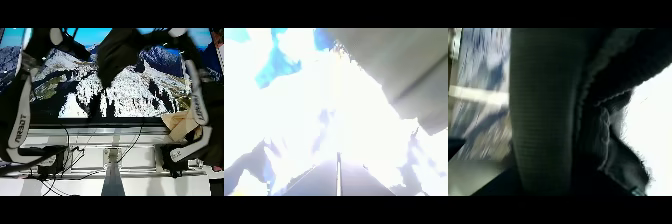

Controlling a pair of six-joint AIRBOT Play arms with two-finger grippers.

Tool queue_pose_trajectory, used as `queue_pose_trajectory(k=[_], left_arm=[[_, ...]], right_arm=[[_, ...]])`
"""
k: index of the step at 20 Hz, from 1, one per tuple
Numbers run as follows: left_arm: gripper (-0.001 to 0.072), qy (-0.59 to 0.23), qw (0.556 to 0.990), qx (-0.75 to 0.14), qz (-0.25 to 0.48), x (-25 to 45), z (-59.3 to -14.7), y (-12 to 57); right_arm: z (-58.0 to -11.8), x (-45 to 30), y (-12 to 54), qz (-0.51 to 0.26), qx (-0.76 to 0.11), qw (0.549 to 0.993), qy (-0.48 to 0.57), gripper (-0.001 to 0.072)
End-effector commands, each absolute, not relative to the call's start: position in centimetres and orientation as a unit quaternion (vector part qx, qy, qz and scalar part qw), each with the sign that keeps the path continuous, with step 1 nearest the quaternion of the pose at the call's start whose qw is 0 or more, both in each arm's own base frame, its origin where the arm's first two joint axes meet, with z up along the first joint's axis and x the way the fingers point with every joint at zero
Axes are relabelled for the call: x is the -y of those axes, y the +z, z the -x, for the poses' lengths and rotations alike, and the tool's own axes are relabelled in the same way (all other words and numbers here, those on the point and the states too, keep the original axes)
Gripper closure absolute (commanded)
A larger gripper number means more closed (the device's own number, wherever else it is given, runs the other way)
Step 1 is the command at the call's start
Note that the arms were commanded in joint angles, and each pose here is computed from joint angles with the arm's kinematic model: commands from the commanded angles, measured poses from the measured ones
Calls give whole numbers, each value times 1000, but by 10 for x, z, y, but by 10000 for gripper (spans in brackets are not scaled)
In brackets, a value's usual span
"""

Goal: Fold the clothes and pants, and hang the long-sleeved shirts on hangers.

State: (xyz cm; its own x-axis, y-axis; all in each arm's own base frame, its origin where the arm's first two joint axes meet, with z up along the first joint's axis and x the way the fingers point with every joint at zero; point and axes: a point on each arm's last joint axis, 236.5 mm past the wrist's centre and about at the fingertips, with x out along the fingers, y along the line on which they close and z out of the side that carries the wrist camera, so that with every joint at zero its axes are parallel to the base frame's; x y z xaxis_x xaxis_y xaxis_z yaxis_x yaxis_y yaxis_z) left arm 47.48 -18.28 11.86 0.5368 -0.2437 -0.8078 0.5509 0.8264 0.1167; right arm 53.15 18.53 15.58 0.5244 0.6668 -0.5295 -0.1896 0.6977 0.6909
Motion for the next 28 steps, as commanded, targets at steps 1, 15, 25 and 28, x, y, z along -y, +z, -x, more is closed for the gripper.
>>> queue_pose_trajectory(k=[1, 15, 25, 28], left_arm=[[685, -229, 881, -375, -177, 178, -463, 169], [685, -228, 893, -347, -174, 174, -451, 200], [685, -228, 893, -347, -174, 174, -451, 200], [685, -228, 893, -347, -174, 174, -451, 200]], right_arm=[[-498, -64, 252, -248, -336, 900, 120, 678], [-70, 225, 307, -338, -272, 664, -609, 677], [-24, 235, 307, -371, -226, 595, -676, 23], [-66, 242, 318, -345, -226, 678, -608, 238]])
